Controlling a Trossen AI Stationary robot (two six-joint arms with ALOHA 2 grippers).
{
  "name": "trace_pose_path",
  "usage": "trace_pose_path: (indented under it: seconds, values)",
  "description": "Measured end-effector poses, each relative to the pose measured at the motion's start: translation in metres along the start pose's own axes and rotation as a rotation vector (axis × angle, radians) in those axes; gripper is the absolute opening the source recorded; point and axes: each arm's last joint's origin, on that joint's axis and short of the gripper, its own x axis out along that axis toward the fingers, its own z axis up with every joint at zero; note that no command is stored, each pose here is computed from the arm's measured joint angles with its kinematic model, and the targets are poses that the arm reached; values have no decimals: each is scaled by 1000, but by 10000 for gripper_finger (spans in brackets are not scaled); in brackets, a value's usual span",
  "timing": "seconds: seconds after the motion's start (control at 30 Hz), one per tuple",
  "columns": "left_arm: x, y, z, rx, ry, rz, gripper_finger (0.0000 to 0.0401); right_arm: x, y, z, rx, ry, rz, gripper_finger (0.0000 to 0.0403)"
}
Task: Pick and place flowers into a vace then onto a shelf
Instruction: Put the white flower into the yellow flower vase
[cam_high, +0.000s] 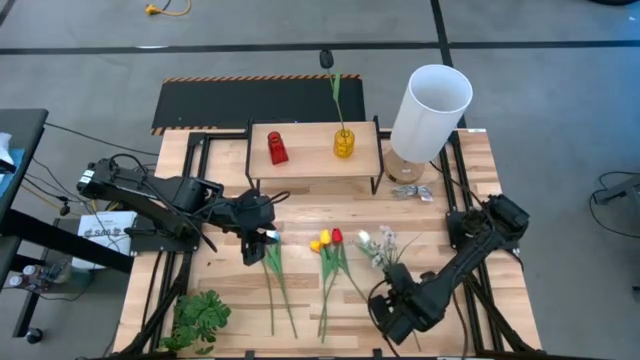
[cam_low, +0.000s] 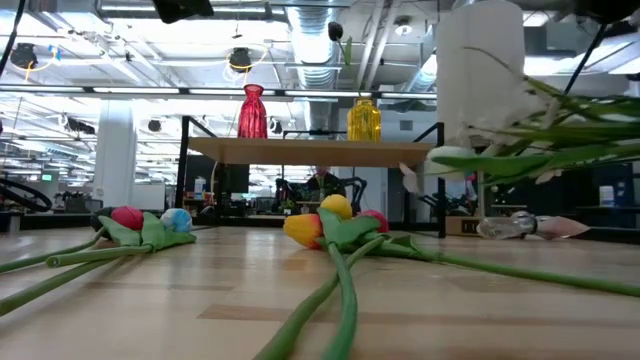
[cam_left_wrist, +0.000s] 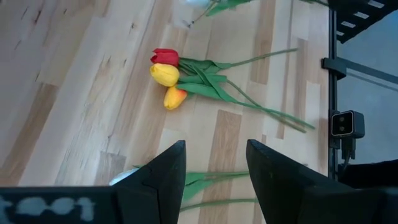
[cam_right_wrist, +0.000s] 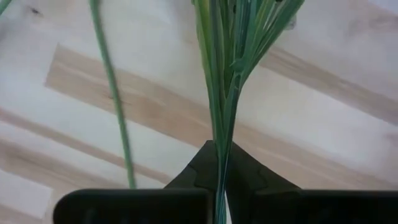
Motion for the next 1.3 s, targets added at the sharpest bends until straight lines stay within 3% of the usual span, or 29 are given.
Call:
trace_pose_path:
  seconds: [0.2,0.5,0.8,0.97,1.3]
  values:
    - [12,-1,2,2,10,43,158,0,4,-9,2,0,85,3]
    - [47,-4,2,11,101,61,158,1,-6,-3,68,-29,-37,3]
    - [60,-8,2,20,127,38,158,3,7,6,-11,-7,51,2]
    - [56,-9,6,21,89,26,158,3,25,14,-134,-3,195,1]
    - [57,-10,6,25,89,13,158,6,41,50,-401,-42,270,1]
